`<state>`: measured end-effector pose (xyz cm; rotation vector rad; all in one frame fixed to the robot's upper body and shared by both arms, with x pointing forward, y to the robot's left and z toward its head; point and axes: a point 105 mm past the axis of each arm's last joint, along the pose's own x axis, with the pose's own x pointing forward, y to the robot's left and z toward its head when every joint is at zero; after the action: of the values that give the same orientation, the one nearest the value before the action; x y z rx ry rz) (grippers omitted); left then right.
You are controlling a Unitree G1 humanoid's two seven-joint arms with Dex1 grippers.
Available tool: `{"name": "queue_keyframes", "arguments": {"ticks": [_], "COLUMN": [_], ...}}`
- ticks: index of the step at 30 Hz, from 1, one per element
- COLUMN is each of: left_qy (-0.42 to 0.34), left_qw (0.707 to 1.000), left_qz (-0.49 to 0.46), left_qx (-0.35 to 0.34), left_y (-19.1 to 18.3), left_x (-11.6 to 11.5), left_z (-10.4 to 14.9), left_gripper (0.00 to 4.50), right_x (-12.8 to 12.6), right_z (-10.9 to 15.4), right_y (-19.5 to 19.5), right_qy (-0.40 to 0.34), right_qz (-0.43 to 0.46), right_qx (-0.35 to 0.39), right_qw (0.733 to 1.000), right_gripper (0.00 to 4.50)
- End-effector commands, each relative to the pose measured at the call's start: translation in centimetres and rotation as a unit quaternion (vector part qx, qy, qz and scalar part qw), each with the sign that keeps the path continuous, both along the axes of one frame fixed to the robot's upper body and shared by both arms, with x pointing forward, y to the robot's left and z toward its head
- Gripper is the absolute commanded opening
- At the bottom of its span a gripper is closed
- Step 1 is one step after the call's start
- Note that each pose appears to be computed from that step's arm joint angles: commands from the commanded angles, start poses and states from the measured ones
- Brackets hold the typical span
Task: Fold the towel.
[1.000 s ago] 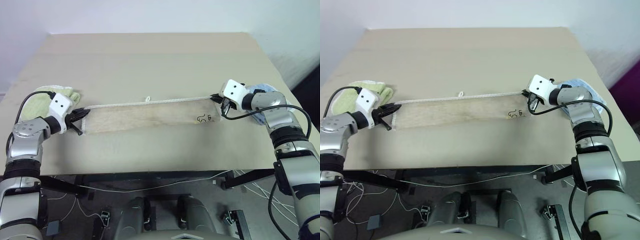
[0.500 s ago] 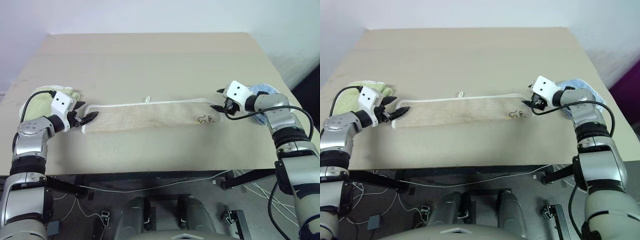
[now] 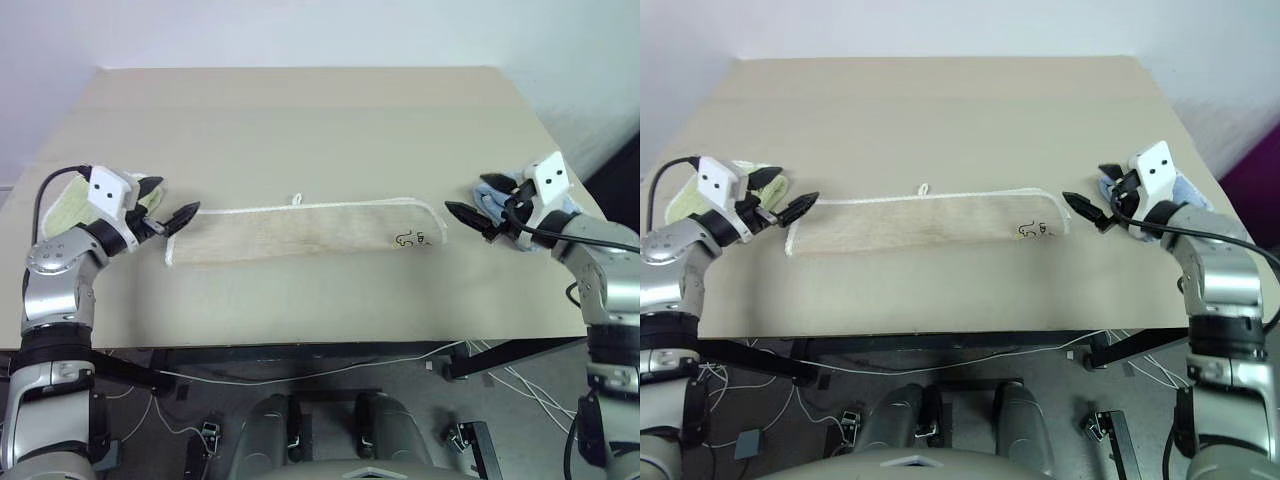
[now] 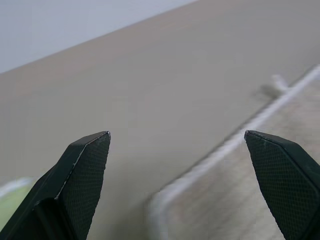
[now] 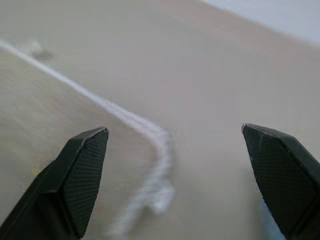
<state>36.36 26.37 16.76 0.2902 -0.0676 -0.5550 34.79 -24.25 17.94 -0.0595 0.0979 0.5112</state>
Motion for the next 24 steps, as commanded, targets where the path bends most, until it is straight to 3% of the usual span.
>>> {"name": "queue_keyframes", "arguments": {"ticks": [1, 11, 17, 24], "left_qy": [-0.012, 0.035, 0.042, 0.041], "left_qw": [0.998, 0.977, 0.973, 0.974], "left_qz": [-0.068, -0.203, -0.221, -0.216], "left_qx": [0.002, -0.052, -0.053, -0.055], "left_y": [-3.0, -9.5, -10.8, -10.6], "left_x": [-0.8, -2.6, -3.1, -3.5], "left_z": [0.4, -1.3, -1.8, -1.7], "left_gripper": [4.50, 4.50, 4.50, 4.50], "right_x": [-1.5, -3.8, -2.6, -0.9], "right_z": [0.8, -2.7, -5.4, -6.0], "right_y": [-0.1, 2.7, 4.2, 5.0], "right_qy": [0.044, 0.169, 0.233, 0.257], "right_qz": [-0.036, -0.079, -0.137, -0.162], "right_qx": [0.131, 0.312, 0.387, 0.446], "right_qw": [0.990, 0.932, 0.882, 0.841], "right_gripper": [4.47, 4.47, 4.47, 4.47]}}
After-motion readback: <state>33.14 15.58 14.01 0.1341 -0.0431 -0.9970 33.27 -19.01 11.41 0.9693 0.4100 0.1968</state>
